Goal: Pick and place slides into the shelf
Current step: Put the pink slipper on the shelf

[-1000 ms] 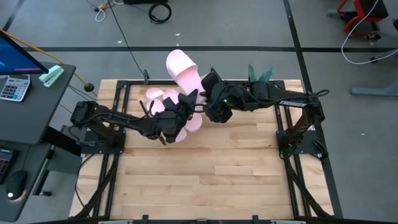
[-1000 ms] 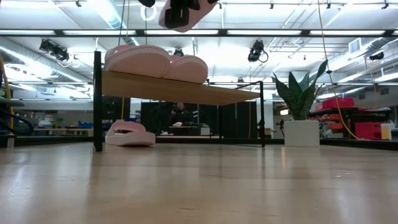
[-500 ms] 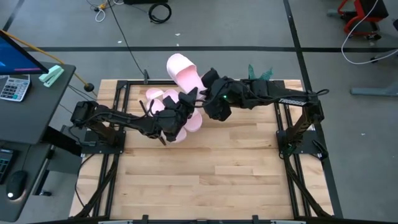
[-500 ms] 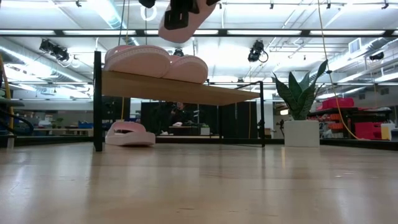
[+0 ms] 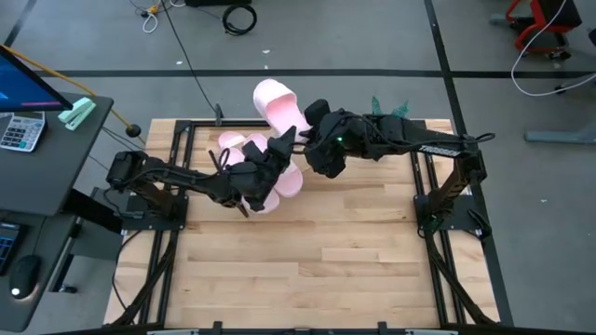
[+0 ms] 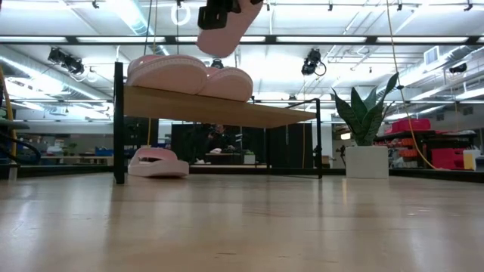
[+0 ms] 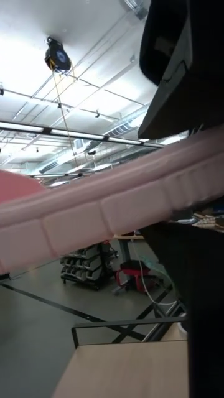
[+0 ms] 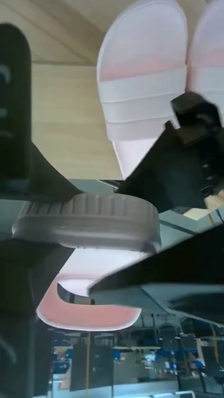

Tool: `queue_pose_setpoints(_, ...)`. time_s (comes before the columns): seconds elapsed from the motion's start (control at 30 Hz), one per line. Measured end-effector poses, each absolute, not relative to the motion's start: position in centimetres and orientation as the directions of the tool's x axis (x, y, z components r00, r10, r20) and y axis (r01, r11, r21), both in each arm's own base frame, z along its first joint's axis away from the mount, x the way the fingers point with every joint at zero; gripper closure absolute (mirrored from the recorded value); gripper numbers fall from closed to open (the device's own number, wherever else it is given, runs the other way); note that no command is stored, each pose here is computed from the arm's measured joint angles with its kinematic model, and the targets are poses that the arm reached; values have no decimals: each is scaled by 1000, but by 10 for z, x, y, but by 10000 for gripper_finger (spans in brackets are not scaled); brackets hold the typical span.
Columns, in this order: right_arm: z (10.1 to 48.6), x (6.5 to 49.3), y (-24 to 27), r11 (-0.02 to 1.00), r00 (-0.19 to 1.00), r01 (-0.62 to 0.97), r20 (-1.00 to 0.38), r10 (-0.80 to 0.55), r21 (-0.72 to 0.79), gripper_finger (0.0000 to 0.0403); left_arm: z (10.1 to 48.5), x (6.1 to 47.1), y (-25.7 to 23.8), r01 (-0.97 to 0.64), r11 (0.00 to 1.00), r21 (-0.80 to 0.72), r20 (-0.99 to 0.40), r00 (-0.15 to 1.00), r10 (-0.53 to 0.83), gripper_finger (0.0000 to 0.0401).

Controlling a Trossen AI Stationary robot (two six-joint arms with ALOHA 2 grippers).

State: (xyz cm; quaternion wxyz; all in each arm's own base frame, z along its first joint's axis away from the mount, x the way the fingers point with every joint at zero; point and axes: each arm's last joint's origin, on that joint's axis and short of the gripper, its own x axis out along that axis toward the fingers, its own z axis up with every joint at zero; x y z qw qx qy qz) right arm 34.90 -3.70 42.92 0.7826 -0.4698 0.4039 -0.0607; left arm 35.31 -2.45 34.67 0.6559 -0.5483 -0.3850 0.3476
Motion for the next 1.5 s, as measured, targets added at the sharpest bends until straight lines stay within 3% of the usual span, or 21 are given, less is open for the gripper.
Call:
queue_pose_setpoints(0.3,426,341,-56,599,603,-272,-618,-504,-754,340,347,353,-28,-22,158,-987,128,479,868,122)
queue_pose_setpoints(0.67,418,331,-84,677,541,-300,-704,-460,-673,341,368,337,-39,26,168,-985,157,511,845,115)
queue_pose_setpoints(1.03,411,336,-99,712,610,-392,-743,-273,-583,342,429,280,-38,-12,394,-919,310,597,740,115)
queue_pose_setpoints(1.23,390,354,-109,712,576,-426,-774,-263,-558,342,442,264,-38,-92,497,-863,348,604,717,115)
queue_pose_setpoints(1.5,366,374,-115,718,540,-458,-806,-244,-524,343,445,261,-39,-97,564,-820,385,634,670,115)
